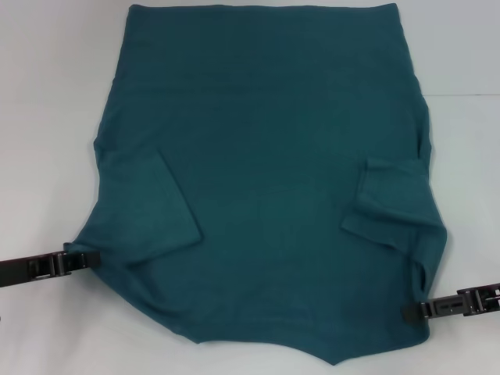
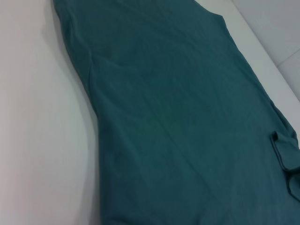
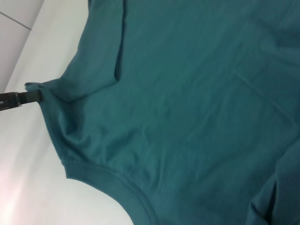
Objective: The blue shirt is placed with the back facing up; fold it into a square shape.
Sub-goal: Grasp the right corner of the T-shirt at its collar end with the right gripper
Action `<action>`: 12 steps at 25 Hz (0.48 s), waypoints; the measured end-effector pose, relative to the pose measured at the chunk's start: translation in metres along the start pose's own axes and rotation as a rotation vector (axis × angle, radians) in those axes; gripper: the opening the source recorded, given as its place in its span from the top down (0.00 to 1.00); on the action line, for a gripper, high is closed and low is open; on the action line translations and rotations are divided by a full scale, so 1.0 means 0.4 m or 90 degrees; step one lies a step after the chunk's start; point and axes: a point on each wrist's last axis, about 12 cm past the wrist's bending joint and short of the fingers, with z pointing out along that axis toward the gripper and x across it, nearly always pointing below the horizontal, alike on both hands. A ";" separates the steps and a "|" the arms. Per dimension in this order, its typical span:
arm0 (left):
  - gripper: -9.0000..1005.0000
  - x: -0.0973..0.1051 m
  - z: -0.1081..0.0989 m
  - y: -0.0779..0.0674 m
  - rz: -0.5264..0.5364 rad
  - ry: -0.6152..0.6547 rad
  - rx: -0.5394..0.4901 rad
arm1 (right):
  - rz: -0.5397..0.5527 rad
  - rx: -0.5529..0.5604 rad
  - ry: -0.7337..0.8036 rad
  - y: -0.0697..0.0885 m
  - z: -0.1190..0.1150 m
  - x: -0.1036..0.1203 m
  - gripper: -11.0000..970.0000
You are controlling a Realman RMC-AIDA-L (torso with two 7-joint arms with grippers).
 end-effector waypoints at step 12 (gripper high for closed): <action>0.99 -0.002 0.000 0.000 0.001 -0.001 0.000 | 0.024 -0.012 0.006 0.011 0.009 -0.008 0.08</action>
